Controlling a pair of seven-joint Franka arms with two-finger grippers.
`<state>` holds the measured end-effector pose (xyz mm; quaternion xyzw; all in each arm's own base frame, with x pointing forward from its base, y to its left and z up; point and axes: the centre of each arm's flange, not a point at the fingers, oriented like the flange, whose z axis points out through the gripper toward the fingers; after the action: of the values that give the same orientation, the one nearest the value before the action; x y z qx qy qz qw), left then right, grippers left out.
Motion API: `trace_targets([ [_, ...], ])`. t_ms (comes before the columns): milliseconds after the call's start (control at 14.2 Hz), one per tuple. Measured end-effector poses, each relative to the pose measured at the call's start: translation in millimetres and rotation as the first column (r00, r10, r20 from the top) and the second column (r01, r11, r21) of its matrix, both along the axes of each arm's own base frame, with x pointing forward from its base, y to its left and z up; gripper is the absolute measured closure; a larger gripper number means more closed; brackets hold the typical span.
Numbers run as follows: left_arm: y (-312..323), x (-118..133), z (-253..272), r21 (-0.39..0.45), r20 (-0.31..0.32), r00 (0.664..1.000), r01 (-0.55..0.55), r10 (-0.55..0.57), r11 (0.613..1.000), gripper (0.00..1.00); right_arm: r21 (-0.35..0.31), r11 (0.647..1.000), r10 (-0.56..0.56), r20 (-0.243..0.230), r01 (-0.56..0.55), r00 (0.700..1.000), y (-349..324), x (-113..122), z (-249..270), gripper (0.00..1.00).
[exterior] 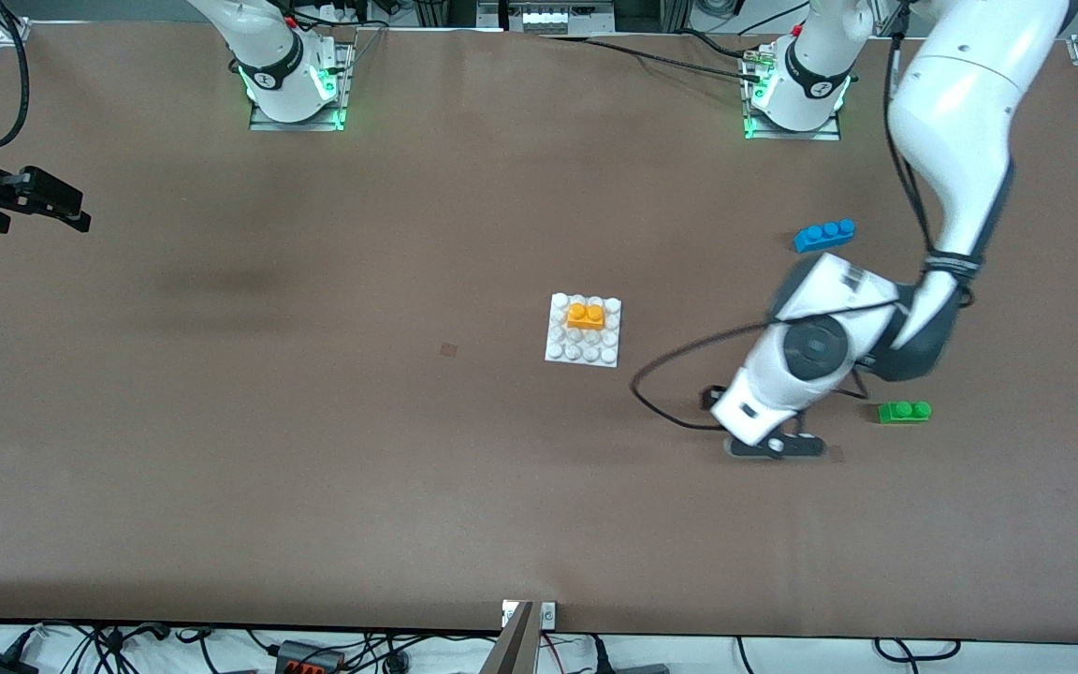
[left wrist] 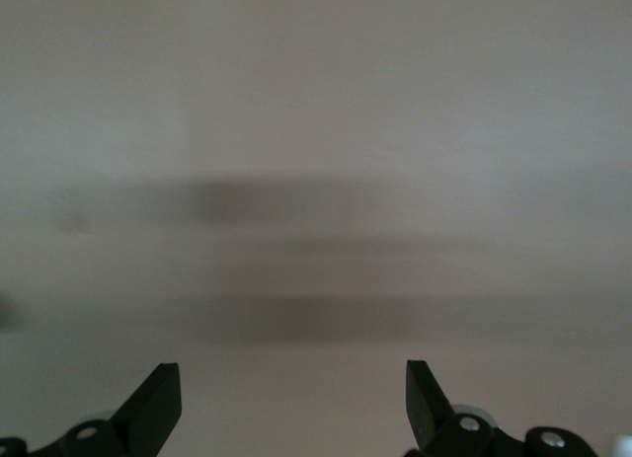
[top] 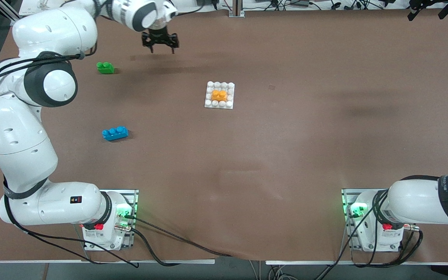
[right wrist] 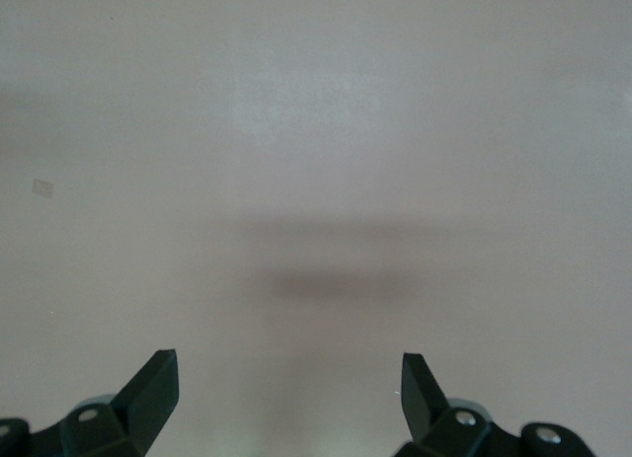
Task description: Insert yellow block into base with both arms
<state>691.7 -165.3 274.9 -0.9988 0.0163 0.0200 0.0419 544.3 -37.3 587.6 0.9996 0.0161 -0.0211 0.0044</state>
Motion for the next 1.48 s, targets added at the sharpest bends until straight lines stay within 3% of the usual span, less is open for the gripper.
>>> trace_targets([
  [141, 49.4, 13.8, 16.9, 0.001, -0.004, 0.999, 0.051, -0.051, 0.999, 0.00, 0.000, 1.000, 0.000, 0.000, 0.000, 1.000, 0.1, 0.0, 0.1, 0.00],
  [353, 87.0, 8.1, 75.2, -0.022, -0.040, 0.999, 0.025, -0.025, 0.999, 0.00, 0.000, 1.000, 0.000, 0.000, 0.000, 1.000, 0.1, 0.0, 0.4, 0.00],
  [565, 102.0, -20.8, 154.0, -0.051, -0.071, 0.997, -0.022, 0.018, 0.998, 0.00, 0.000, 1.000, 0.000, 0.000, 0.000, 1.000, 0.2, 0.0, 0.5, 0.00],
  [776, 111.7, -63.8, 210.3, -0.046, -0.047, 0.998, -0.051, 0.049, 0.998, 0.00, 0.000, 1.000, 0.000, 0.000, 0.000, 1.000, 0.2, 0.0, 0.6, 0.00],
  [988, 118.4, -105.8, 236.1, -0.020, -0.033, 0.997, -0.068, 0.068, 0.997, 0.00, 0.000, 1.000, 0.000, 0.000, 0.000, 1.000, 0.2, -0.1, 0.6, 0.00],
  [1129, 117.6, -121.8, 246.8, -0.050, -0.028, 0.996, -0.084, 0.083, 0.995, 0.00, 0.000, 1.000, 0.000, 0.000, 0.000, 1.000, 0.2, -0.1, 0.6, 0.00],
  [1482, 118.1, -131.6, 243.6, -0.086, -0.046, 0.997, -0.060, 0.056, 0.994, 0.00, 0.000, 1.000, 0.000, 0.000, 0.000, 1.000, 0.2, -0.1, 0.6, 0.00],
])
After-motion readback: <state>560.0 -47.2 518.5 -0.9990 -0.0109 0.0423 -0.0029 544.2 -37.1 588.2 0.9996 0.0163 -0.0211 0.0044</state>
